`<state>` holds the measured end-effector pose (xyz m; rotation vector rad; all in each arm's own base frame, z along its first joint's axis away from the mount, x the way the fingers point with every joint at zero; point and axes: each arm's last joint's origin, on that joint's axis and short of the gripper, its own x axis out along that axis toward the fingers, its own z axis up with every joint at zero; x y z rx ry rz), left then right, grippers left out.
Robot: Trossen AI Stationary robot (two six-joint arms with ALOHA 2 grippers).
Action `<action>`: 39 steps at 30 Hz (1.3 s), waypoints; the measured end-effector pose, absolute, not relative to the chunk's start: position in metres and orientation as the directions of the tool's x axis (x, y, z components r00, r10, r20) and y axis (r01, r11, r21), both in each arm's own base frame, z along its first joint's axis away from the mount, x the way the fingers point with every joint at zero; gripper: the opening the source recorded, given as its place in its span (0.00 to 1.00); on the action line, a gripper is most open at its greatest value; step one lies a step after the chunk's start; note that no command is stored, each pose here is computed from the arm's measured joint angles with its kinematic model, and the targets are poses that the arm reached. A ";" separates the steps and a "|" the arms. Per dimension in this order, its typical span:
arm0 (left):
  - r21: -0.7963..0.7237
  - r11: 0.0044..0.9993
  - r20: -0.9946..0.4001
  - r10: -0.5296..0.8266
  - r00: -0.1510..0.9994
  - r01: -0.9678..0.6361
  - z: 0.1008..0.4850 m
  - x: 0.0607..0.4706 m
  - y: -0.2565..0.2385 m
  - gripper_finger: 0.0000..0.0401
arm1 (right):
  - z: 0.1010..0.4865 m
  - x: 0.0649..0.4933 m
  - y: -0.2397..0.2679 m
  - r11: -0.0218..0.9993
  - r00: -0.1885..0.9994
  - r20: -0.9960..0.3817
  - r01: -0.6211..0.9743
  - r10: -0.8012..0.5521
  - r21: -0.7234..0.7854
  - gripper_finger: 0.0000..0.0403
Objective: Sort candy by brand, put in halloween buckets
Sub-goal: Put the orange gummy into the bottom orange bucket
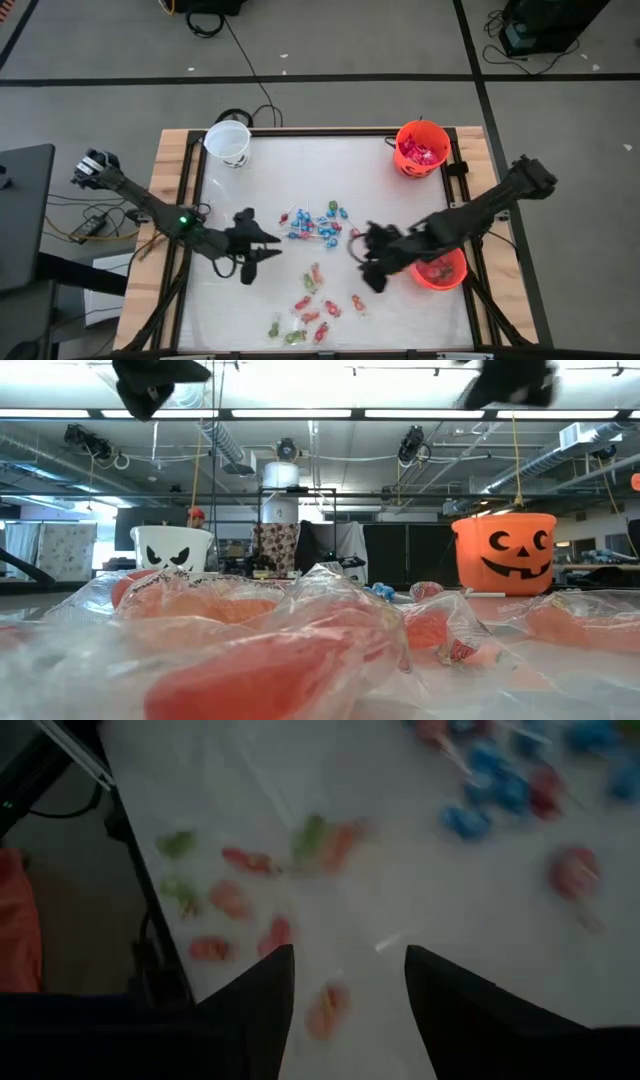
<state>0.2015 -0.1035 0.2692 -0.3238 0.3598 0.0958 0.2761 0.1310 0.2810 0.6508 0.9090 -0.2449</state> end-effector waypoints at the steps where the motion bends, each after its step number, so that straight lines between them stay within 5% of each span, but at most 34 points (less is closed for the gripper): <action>1: -0.295 0.943 -0.357 0.039 0.933 -0.152 0.273 0.196 -0.100 0.38 | 0.273 0.287 0.131 0.789 0.608 -0.791 0.448 0.076 0.421 0.50; 10: -0.294 0.935 -0.419 0.061 0.906 -0.199 0.280 0.166 -0.084 0.38 | 0.201 0.358 0.125 0.749 0.630 -0.767 0.449 0.121 0.487 0.50; 20: -0.282 0.921 -0.445 0.122 0.887 -0.268 0.281 0.141 -0.078 0.38 | 0.146 0.391 0.112 0.708 0.628 -0.751 0.434 0.205 0.556 0.49; 25: -0.327 0.906 -0.401 0.123 0.908 -0.268 0.289 0.130 -0.073 0.38 | 0.128 0.395 0.107 0.692 0.591 -0.779 0.474 0.208 0.544 0.41; 32: -0.345 0.896 -0.406 0.125 0.905 -0.278 0.285 0.134 -0.076 0.38 | 0.134 0.390 0.100 0.721 0.562 -0.804 0.472 0.198 0.507 0.04; 39: -0.359 0.920 -0.434 -0.016 0.901 -0.157 0.256 0.148 -0.090 0.38 | 0.197 0.362 0.102 0.718 0.566 -0.799 0.469 0.203 0.514 0.02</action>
